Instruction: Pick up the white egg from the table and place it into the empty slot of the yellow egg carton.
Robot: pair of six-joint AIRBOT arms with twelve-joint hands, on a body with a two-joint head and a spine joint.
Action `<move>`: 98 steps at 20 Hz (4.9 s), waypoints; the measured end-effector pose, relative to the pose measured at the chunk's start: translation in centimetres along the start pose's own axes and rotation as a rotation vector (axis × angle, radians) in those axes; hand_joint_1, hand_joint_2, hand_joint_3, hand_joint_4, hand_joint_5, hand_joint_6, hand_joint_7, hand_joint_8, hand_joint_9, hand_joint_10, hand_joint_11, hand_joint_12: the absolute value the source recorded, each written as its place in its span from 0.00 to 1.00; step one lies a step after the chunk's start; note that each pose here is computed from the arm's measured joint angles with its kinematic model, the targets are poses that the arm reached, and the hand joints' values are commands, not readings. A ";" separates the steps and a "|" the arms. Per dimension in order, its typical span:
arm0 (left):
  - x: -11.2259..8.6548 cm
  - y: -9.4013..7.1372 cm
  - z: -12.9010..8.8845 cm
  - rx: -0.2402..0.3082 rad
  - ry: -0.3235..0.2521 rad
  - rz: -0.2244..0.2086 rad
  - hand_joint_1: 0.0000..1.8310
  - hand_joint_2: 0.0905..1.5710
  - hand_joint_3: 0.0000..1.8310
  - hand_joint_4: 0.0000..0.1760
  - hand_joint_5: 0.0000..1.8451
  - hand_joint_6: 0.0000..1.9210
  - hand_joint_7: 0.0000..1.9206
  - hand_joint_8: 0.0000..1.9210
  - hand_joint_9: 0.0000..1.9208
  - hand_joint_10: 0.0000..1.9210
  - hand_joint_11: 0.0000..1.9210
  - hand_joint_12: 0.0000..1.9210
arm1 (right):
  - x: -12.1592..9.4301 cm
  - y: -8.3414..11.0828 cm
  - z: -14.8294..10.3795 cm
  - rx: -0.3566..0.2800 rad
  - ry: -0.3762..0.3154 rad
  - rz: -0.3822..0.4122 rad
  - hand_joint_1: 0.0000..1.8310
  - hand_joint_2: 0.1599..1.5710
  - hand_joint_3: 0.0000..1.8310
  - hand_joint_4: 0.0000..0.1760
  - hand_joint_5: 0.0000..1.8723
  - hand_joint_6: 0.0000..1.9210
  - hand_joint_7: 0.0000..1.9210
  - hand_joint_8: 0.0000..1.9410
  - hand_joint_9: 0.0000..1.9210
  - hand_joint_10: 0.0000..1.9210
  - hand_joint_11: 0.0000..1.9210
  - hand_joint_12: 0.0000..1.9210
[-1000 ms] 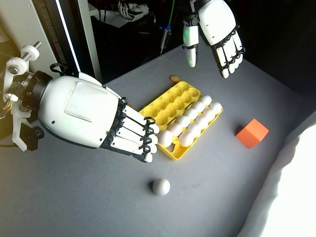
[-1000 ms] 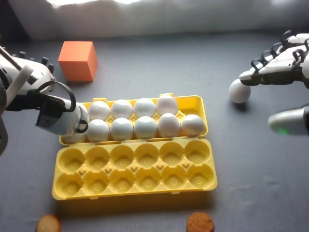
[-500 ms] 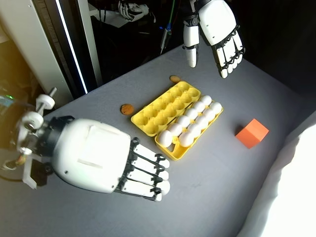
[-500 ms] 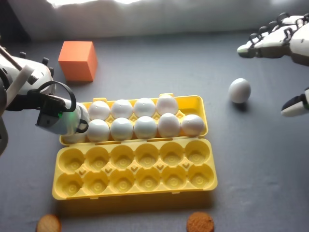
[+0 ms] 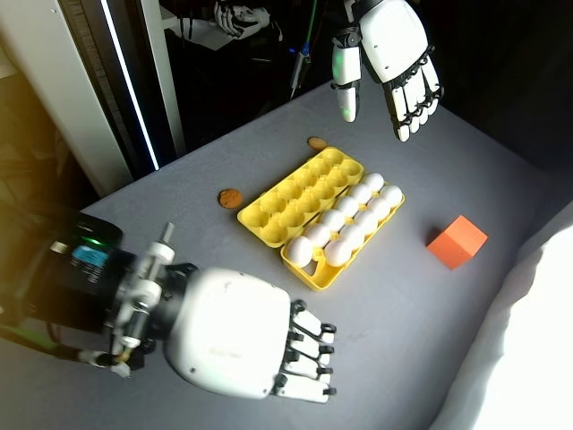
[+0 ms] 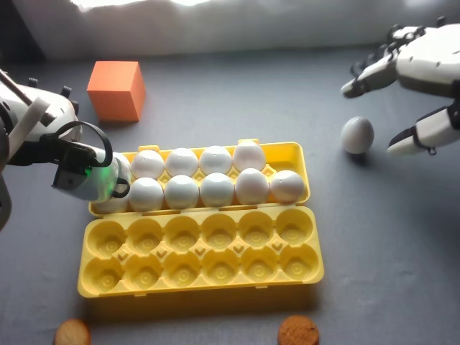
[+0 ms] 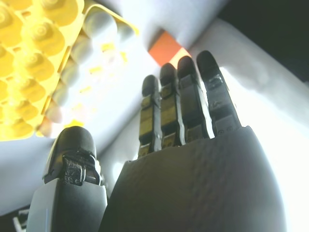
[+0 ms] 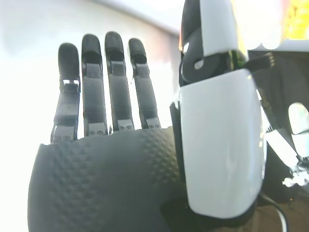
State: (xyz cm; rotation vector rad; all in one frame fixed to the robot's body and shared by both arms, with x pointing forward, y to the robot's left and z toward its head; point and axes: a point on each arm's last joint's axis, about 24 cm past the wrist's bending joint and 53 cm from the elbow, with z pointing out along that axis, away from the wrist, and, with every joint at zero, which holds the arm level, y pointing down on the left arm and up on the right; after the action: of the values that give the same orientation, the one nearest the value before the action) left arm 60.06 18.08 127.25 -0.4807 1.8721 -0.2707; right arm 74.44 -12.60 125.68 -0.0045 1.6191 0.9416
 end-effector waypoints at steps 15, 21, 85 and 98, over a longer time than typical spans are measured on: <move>0.0 0.0 0.0 0.000 0.000 0.000 0.00 0.83 0.00 0.00 0.17 0.00 0.18 0.00 0.15 0.00 0.00 0.32 | 1.9 -1.3 3.9 0.015 -0.007 0.056 0.62 0.56 0.00 0.00 0.34 0.03 0.37 0.03 0.33 0.10 0.01 0.70; 0.0 0.0 0.0 0.002 -0.001 0.000 0.00 0.84 0.00 0.00 0.16 0.00 0.17 0.00 0.15 0.00 0.00 0.32 | 2.7 -2.5 4.3 0.038 -0.003 0.071 0.63 0.57 0.00 0.00 0.36 0.02 0.39 0.01 0.33 0.15 0.05 0.70; 0.0 0.0 0.0 0.000 -0.001 0.000 0.00 0.85 0.00 0.00 0.20 0.00 0.24 0.00 0.23 0.00 0.00 0.46 | 5.0 8.4 5.9 -0.297 0.024 0.030 0.75 0.68 0.00 0.00 0.55 0.45 0.51 0.54 0.42 0.66 0.21 0.66; 0.0 0.0 0.0 0.000 -0.001 0.000 0.00 0.85 0.00 0.00 0.21 0.00 0.25 0.00 0.24 0.00 0.00 0.48 | 5.3 8.2 5.9 -0.290 0.030 -0.003 0.58 0.61 0.00 0.00 0.36 0.06 0.39 0.00 0.33 0.13 0.06 0.67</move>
State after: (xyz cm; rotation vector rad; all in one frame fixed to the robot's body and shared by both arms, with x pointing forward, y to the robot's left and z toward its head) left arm 60.06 18.10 127.26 -0.4812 1.8714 -0.2704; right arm 73.78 -1.20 126.04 -0.2216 1.4966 1.1714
